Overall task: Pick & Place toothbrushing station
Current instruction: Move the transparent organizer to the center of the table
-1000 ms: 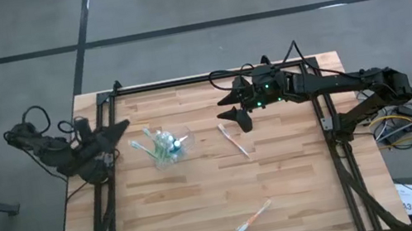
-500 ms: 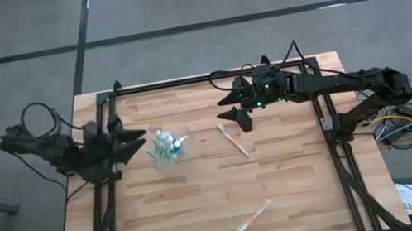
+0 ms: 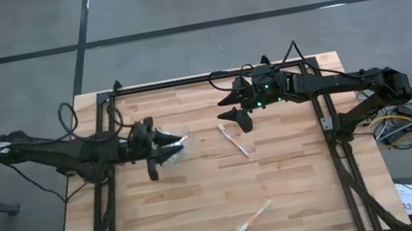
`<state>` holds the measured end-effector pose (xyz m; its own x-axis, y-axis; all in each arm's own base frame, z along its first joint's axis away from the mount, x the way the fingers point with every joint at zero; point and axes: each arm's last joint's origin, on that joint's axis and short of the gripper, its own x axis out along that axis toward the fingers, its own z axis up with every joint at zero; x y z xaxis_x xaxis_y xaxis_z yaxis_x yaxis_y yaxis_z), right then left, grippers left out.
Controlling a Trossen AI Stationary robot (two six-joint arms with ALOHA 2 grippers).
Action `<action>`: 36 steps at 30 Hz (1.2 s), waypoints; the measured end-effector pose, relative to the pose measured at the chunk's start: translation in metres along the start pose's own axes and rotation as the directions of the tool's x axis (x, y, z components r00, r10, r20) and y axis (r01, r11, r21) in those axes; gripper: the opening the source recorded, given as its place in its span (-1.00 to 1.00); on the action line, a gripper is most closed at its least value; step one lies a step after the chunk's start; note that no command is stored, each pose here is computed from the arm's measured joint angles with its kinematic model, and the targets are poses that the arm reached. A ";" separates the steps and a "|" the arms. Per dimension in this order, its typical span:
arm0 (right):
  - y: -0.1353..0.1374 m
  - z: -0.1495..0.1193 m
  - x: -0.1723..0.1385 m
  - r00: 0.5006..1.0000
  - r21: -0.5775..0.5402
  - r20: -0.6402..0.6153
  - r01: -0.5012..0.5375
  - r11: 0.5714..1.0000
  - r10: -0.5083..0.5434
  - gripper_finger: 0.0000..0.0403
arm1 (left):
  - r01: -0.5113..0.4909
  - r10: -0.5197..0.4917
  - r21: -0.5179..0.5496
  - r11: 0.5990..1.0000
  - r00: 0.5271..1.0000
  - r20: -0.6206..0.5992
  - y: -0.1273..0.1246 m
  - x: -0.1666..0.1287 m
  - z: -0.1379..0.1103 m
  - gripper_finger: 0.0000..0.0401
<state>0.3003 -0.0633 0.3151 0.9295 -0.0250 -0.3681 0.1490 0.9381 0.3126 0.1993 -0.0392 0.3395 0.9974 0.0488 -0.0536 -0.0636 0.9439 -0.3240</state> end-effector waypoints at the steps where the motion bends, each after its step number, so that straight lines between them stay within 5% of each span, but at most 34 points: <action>1: 0.000 0.000 0.000 1.000 0.000 0.000 0.000 1.000 0.000 0.21 | 0.002 -0.003 -0.020 1.000 0.999 -0.035 0.001 0.002 -0.004 -0.32; 7: 0.000 0.000 0.000 1.000 0.000 0.000 -0.001 1.000 0.001 0.21 | -0.088 0.051 -0.137 0.987 0.966 -0.252 0.007 0.001 -0.027 -0.32; 14: 0.000 0.000 0.000 1.000 0.000 -0.001 -0.001 1.000 0.001 0.21 | -0.228 0.147 -0.135 0.964 0.884 -0.444 0.017 -0.004 -0.050 -0.32; 24: -0.001 -0.002 0.000 1.000 0.001 -0.005 0.000 1.000 0.000 0.21 | -0.123 -0.043 -0.193 0.973 0.732 -0.680 0.016 -0.020 -0.061 -0.32; 36: -0.001 -0.004 0.001 1.000 0.009 -0.011 0.002 1.000 -0.001 0.21 | -0.335 0.221 0.004 0.942 0.612 -0.759 0.030 -0.026 -0.077 -0.32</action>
<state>0.2996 -0.0631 0.3107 0.9254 -0.0224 -0.3785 0.1535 0.9349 0.3199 0.1684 -0.0373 0.2581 0.5697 -0.0095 -0.8218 -0.3939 0.8744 -0.2832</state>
